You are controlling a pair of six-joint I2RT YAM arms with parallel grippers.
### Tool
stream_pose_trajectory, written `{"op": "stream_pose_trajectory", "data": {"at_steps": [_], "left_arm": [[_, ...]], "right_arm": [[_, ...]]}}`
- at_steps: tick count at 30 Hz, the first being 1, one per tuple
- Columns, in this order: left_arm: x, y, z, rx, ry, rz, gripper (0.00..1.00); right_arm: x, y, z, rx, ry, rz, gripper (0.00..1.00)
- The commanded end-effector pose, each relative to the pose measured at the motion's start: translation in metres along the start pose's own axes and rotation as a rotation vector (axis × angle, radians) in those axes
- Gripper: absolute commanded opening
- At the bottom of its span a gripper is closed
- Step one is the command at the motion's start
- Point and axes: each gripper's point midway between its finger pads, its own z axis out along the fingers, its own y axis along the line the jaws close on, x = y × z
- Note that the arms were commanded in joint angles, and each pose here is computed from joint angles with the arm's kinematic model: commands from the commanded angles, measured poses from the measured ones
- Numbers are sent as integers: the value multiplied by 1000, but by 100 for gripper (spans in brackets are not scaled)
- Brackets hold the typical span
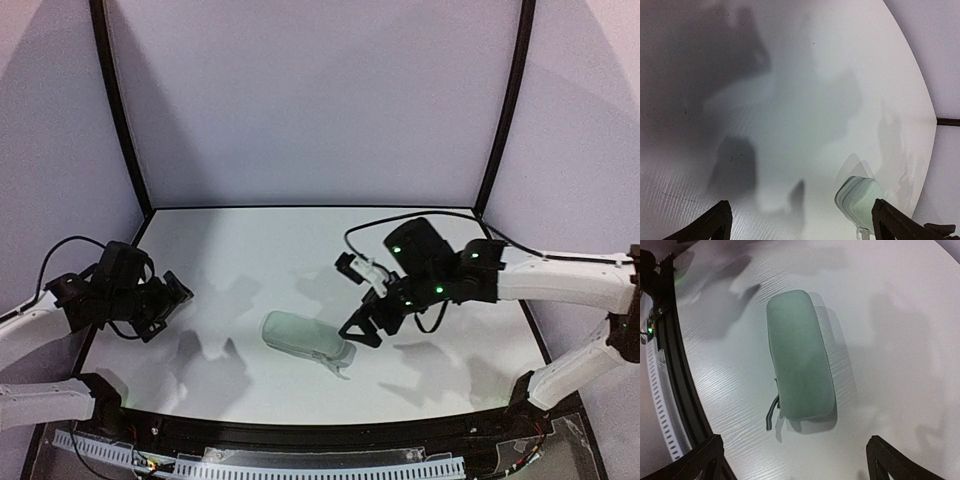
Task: Open the umbrella
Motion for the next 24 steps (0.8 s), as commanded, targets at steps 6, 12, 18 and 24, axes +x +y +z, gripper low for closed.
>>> {"op": "stream_pose_trajectory", "data": {"at_steps": [6, 12, 18, 24], "left_arm": [[15, -4, 13, 74, 33, -25, 99], [26, 3, 14, 69, 54, -23, 99], [37, 9, 17, 76, 68, -31, 99], [45, 8, 17, 84, 82, -14, 99]], "right_arm": [[-16, 1, 75, 21, 53, -246, 99], [-5, 1, 114, -12, 119, -267, 99], [10, -2, 144, -24, 174, -258, 99], [22, 1, 160, -58, 204, -209, 79]]}}
